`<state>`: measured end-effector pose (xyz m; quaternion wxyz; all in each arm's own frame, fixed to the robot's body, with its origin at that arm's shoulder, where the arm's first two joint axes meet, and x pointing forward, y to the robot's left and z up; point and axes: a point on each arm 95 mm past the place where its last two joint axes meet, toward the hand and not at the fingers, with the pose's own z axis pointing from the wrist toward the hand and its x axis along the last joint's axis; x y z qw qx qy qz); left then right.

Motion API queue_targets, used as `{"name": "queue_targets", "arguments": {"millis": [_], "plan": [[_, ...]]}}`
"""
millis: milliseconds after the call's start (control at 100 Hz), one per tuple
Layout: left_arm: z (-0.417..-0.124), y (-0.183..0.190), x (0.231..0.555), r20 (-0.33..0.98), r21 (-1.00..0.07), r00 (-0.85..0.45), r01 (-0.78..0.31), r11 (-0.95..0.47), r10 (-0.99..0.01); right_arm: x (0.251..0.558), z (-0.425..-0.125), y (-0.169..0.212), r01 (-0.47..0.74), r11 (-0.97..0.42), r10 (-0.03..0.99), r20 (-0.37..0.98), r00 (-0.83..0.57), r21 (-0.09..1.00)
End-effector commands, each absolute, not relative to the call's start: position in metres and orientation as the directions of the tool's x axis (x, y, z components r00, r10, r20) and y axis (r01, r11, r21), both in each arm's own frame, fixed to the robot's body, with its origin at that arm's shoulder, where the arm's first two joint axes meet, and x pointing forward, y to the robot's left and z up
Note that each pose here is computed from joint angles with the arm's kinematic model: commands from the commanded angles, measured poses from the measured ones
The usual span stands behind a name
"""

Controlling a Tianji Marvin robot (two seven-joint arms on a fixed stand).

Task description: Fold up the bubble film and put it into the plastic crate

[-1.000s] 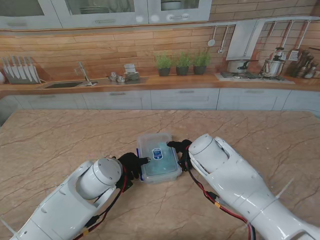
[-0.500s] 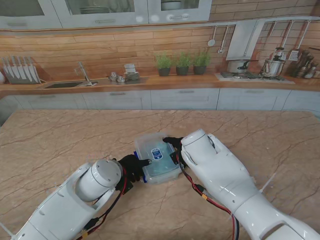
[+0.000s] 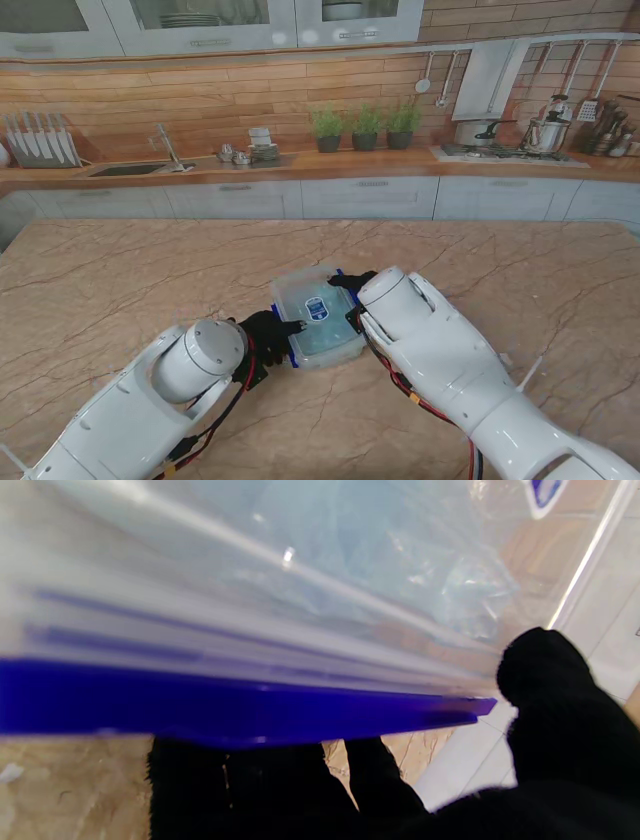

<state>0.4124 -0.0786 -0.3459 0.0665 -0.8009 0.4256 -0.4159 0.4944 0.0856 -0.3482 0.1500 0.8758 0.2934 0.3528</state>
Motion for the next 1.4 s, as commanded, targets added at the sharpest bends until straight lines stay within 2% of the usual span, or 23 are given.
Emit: {"name": "queue_targets", "arguments": {"millis": [0,160,470,680,860,1020,1230,1390], "plan": [[-0.364,-0.082,0.401,0.591,-0.423,0.318,-0.66,-0.621,-0.741,0.486,-0.364,0.085,0.436,-0.769,0.637,0.498,0.589,0.467],[-0.366,-0.083,0.401,0.593,-0.417,0.319,-0.665,-0.62,-0.74,0.484,-0.365,0.092,0.49,-0.694,0.72,0.489,0.493,0.527],[-0.363,-0.091,0.403,0.603,-0.436,0.292,-0.658,-0.614,-0.742,0.477,-0.355,0.112,0.58,-0.409,0.904,0.397,0.156,0.705],[-0.36,-0.1,0.407,0.617,-0.454,0.267,-0.648,-0.611,-0.741,0.474,-0.35,0.125,0.595,-0.287,0.94,0.34,0.024,0.751],[-0.358,-0.103,0.41,0.635,-0.456,0.267,-0.628,-0.631,-0.725,0.471,-0.344,0.124,0.613,-0.308,0.932,0.36,0.041,0.728],[-0.355,-0.096,0.414,0.648,-0.475,0.274,-0.584,-0.658,-0.711,0.471,-0.342,0.108,0.606,-0.398,0.908,0.391,0.152,0.689],[-0.348,-0.08,0.419,0.649,-0.506,0.293,-0.523,-0.686,-0.702,0.474,-0.346,0.094,0.509,-0.544,0.838,0.464,0.288,0.667],[-0.344,-0.07,0.421,0.651,-0.518,0.308,-0.487,-0.703,-0.694,0.476,-0.348,0.092,0.473,-0.578,0.816,0.486,0.314,0.665]]}}
